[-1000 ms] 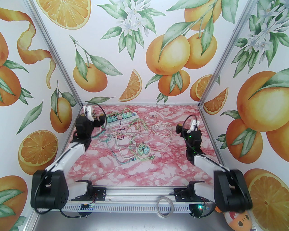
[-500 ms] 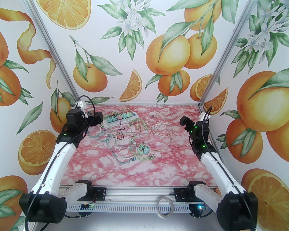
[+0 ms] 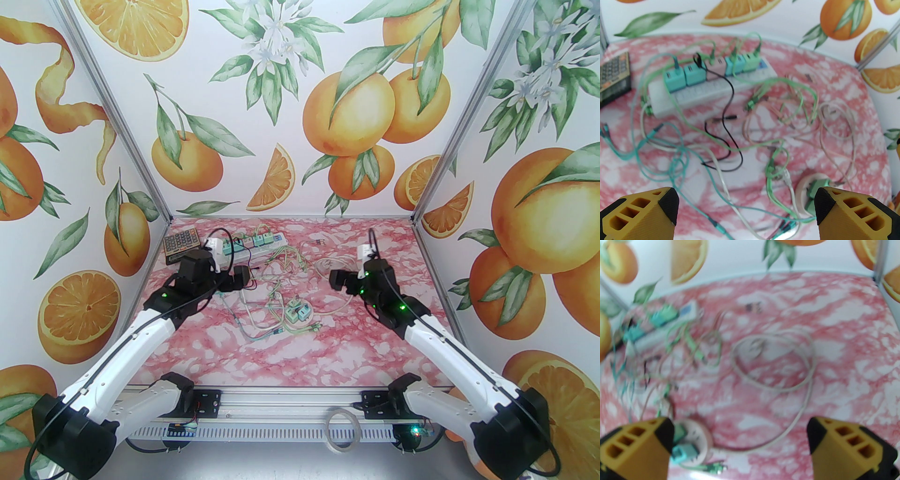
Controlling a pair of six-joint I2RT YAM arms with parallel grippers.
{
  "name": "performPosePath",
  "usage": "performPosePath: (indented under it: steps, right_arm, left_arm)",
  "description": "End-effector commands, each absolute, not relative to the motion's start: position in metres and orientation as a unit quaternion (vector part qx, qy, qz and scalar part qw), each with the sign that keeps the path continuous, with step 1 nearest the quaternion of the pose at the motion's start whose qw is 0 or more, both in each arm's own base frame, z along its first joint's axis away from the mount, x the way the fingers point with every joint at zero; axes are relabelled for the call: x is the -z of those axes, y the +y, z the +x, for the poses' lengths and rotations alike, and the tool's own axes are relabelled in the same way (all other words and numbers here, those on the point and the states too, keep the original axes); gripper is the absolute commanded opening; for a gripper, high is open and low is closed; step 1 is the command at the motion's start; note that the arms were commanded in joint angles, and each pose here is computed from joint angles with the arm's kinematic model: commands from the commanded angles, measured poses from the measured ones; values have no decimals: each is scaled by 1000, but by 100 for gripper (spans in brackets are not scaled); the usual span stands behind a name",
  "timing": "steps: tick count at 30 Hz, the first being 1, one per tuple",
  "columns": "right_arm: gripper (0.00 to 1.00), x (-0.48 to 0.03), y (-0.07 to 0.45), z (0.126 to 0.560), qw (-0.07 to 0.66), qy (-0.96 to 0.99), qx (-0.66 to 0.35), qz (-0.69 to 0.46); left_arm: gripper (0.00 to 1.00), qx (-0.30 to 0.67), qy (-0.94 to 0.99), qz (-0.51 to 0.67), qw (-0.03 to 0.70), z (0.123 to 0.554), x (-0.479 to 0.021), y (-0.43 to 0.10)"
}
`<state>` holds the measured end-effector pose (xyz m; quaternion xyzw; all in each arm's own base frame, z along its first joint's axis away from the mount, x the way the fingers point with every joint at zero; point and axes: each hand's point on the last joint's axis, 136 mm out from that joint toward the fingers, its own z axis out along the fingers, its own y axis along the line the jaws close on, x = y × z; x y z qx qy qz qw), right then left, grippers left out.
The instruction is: Pull the plug off the socket
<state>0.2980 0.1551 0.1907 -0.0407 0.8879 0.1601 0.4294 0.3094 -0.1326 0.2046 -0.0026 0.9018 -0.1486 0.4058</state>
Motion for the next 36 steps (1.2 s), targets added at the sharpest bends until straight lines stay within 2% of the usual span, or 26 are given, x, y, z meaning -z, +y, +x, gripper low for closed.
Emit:
performPosePath:
  steps: [1, 5, 8, 12, 26, 28, 36]
  right_arm:
    - [100, -168, 164, 270, 396, 903, -138, -92]
    - [96, -156, 196, 244, 375, 901, -144, -165]
    - [88, -147, 215, 230, 363, 896, -135, -216]
    - [72, -133, 238, 222, 335, 895, -154, -252]
    - [66, -96, 265, 241, 276, 909, -150, -273]
    - [62, -94, 267, 245, 270, 910, -153, -277]
    - [61, -84, 266, 252, 256, 912, -147, -284]
  left_arm:
    - [100, 129, 905, -17, 405, 305, -197, -138]
    - [100, 141, 901, 24, 409, 300, -202, -157]
    - [100, 157, 895, 40, 417, 297, -208, -164]
    - [100, 169, 891, 53, 417, 295, -212, -170]
    - [100, 154, 896, 68, 411, 280, -209, -161]
    - [100, 155, 897, 70, 408, 278, -208, -160]
    - [100, 163, 898, 73, 402, 272, -206, -161]
